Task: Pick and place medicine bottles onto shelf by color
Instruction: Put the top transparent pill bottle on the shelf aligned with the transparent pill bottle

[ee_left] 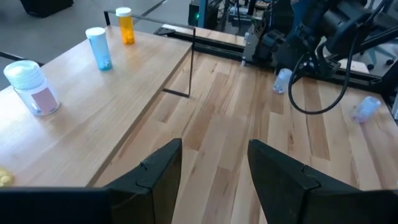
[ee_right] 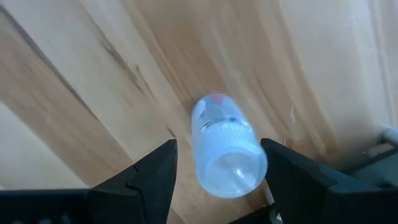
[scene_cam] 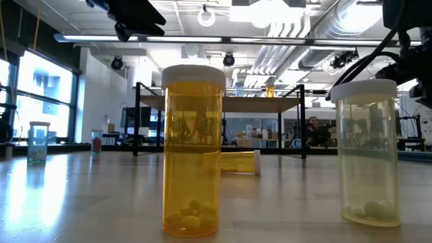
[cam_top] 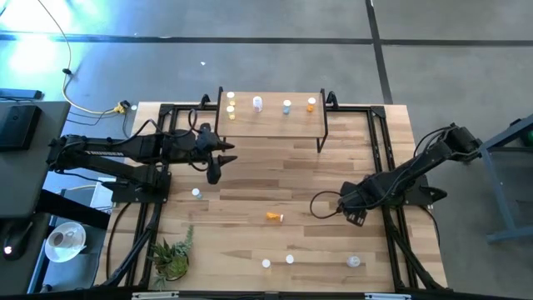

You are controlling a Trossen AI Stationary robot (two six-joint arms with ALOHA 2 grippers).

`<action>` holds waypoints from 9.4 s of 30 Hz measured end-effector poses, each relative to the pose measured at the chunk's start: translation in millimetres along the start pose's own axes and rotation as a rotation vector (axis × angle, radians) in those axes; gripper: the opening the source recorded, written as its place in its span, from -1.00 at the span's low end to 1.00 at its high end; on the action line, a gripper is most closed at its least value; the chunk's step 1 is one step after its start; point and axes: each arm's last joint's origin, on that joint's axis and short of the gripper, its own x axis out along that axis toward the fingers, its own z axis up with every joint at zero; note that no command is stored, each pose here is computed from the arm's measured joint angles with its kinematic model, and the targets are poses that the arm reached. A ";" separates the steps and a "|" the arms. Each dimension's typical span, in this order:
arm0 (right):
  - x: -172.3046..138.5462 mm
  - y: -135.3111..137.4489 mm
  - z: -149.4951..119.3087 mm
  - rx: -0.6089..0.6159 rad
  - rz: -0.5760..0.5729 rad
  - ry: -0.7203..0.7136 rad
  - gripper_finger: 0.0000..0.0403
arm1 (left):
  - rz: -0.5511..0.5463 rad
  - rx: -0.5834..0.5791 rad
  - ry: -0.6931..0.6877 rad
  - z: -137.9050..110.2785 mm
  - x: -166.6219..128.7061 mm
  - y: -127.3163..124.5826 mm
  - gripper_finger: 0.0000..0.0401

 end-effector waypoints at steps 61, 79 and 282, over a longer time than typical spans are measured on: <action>-192.8 -20.0 172.5 -0.131 0.062 -0.541 -0.36 | 0.028 0.057 0.135 -13.2 -0.8 3.0 -0.14; -206.8 -56.9 247.7 -0.138 -0.051 -0.416 -0.35 | 0.034 0.065 0.171 -16.7 -1.3 3.8 -0.14; -260.6 -14.6 283.8 -0.537 0.231 -0.917 -0.35 | -0.148 0.125 -0.701 -39.2 67.2 20.3 0.32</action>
